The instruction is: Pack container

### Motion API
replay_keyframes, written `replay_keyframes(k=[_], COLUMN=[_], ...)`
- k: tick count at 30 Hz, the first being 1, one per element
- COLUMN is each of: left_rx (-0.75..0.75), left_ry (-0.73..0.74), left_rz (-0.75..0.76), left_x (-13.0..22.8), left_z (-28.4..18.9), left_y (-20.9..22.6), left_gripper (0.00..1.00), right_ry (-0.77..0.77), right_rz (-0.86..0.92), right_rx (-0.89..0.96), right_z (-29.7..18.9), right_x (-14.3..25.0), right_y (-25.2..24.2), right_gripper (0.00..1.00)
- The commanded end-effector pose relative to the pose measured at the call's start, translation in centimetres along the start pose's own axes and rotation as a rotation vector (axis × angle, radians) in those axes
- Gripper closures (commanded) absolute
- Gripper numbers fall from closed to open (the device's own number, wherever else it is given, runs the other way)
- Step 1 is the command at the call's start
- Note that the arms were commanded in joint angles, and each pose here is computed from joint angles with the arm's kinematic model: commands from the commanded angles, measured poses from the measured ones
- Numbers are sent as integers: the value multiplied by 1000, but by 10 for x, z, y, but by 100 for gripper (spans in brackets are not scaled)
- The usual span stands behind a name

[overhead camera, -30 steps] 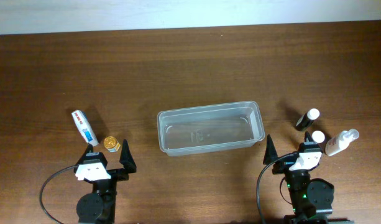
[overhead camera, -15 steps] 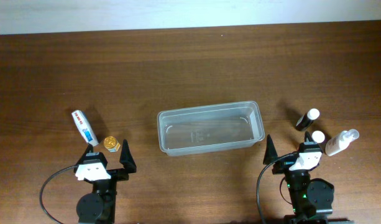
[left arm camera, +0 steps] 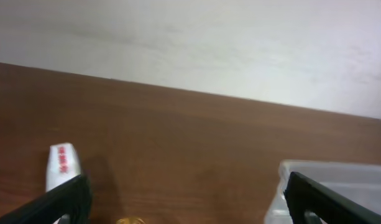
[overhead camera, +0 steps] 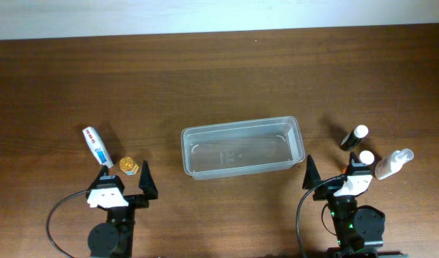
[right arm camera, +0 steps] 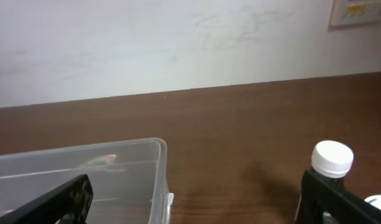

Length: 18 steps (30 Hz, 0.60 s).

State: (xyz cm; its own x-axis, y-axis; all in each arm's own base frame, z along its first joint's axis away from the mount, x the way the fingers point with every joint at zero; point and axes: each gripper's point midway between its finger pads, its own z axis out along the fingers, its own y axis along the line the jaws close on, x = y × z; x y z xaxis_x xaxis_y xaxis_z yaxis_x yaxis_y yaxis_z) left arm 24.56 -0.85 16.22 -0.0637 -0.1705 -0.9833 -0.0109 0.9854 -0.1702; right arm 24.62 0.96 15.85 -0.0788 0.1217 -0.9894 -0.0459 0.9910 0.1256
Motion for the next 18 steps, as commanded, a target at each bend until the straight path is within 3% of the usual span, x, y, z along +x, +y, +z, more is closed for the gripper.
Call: replay_keyframes(k=[1,6,12,18], left_rx=[74,55,27,-24], left_ry=[40,125,256,488], left_rz=[14,21,35,54], left_x=[-4,-33,-65,-64], left_z=[-5,-18,-20,-7], left_y=[-14,-17,-21,-21], left_gripper=[1,0,1,1], right_ry=[1,26,299,580], right_rz=[50,51,39,94], right_rx=[-25,49,217,286], right_z=[-4,-18,-28,-21], right_x=[-12,-62,-83,-94], right_y=[6,1,-18,-18], right_gripper=[2,2,2,2])
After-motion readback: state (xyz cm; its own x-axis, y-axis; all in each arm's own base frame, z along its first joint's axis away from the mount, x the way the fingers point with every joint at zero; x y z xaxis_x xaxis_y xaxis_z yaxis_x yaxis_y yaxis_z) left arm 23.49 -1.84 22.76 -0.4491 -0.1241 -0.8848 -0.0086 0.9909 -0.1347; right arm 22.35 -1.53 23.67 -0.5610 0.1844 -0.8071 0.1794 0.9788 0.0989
